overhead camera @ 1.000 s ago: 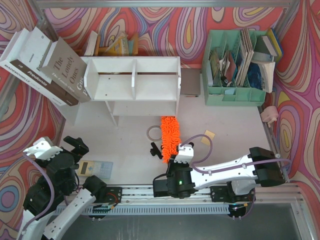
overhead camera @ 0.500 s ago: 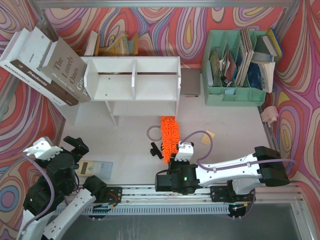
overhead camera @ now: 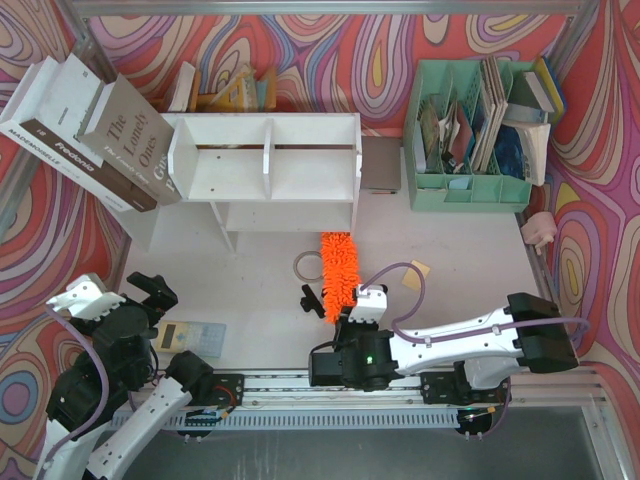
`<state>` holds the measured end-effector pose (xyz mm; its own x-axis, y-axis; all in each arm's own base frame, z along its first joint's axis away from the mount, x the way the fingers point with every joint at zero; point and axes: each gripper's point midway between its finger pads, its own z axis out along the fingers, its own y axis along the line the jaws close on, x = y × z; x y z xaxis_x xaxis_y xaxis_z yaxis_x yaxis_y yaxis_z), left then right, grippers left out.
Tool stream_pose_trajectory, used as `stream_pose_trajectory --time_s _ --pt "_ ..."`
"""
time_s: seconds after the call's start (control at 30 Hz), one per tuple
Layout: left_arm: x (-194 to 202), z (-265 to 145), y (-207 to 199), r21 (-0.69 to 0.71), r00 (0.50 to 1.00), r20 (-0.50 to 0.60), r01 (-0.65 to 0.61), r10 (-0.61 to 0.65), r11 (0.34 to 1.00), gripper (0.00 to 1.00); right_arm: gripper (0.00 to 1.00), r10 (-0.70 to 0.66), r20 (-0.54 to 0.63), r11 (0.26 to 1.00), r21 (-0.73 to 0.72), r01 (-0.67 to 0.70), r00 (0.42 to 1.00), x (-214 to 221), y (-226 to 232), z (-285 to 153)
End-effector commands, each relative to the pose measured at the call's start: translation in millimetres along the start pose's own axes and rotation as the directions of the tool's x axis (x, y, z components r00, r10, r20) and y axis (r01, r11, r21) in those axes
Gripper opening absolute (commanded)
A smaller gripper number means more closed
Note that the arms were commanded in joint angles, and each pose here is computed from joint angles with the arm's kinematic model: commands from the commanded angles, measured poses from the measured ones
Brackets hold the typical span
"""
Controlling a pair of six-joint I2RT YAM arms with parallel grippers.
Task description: Dust the bookshelf with a duster
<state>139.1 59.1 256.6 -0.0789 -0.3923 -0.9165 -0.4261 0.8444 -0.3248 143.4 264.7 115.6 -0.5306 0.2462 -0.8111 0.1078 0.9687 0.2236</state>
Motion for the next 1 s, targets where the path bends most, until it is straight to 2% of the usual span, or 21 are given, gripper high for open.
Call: stream_pose_trajectory --time_s 0.0,0.23,0.43,0.73,0.83,0.97 --pt "3.0 1.7 0.4 -0.005 1.0 -0.004 -0.024 0.024 1.0 0.98 0.0 0.002 0.127 1.0 -0.013 0.0 0.992 -23.8 3.2 -2.0" --pt "3.0 1.8 0.0 -0.004 1.0 -0.004 -0.024 0.024 1.0 0.98 0.0 0.009 0.138 0.999 -0.04 -0.004 0.99 -26.4 12.2 -3.2" --pt "2.8 1.7 -0.4 -0.003 1.0 -0.005 -0.024 0.024 1.0 0.98 0.0 -0.084 0.081 0.967 -0.235 0.101 0.993 -8.5 56.0 -7.9" --pt "2.6 1.3 0.6 -0.002 1.0 -0.002 -0.02 0.02 1.0 0.98 0.0 -0.207 0.085 0.934 -0.28 0.223 0.975 5.5 80.5 -11.7" --pt "2.7 1.5 0.2 -0.003 1.0 -0.003 -0.021 0.021 1.0 0.98 0.0 -0.195 0.096 0.936 -0.281 0.214 0.976 3.0 79.7 -13.2" --pt "2.7 1.6 0.2 -0.003 1.0 -0.003 -0.021 0.021 1.0 0.98 0.0 -0.087 0.114 0.974 -0.2 0.109 0.99 -10.7 49.6 -10.2"
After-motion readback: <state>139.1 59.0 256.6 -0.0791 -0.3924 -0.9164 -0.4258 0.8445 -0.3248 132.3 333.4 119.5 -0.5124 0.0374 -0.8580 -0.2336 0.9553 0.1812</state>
